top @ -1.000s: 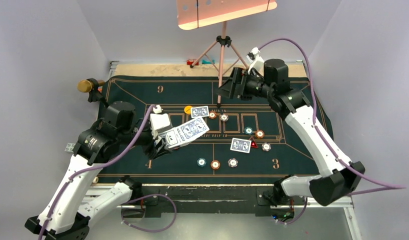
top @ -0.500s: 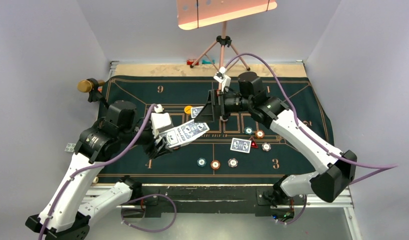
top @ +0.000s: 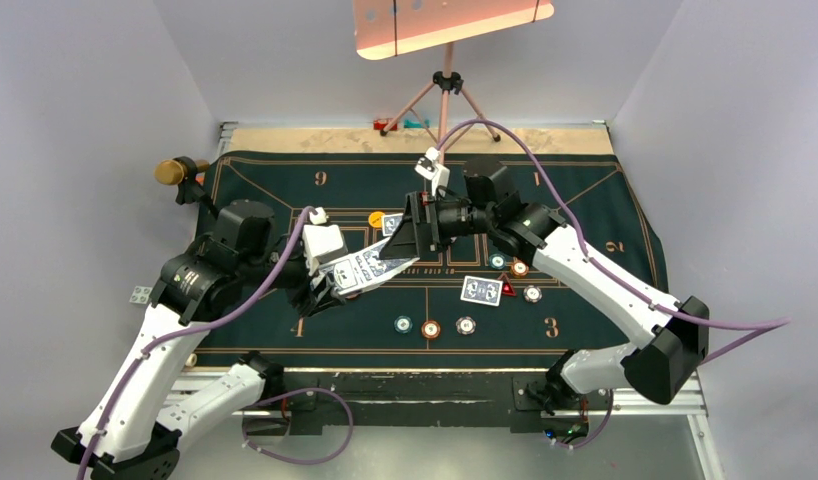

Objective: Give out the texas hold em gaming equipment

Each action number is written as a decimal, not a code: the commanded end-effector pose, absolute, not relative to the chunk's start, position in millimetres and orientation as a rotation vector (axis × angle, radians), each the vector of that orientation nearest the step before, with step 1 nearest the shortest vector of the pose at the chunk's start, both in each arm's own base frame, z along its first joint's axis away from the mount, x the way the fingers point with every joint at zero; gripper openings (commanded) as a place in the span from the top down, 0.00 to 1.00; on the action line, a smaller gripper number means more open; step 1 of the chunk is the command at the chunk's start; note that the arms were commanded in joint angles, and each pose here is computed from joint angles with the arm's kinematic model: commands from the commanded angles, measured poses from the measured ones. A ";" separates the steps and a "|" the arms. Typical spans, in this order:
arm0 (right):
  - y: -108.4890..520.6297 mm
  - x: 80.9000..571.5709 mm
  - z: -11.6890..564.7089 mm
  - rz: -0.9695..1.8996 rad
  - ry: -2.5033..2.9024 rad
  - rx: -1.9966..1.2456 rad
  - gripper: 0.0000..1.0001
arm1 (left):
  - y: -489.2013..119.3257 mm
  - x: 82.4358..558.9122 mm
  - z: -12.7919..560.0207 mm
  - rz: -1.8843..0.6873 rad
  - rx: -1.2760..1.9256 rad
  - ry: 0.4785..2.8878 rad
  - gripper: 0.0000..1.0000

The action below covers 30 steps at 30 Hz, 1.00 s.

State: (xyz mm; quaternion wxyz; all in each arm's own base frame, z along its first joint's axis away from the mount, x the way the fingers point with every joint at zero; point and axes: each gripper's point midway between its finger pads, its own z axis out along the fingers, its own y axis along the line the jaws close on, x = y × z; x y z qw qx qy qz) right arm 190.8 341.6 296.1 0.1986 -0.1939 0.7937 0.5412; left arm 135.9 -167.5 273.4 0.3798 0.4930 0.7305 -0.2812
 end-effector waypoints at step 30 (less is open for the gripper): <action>333.8 204.1 298.2 1.400 2.224 -0.466 0.47 | -173.4 140.8 296.7 -0.728 1.240 1.783 1.00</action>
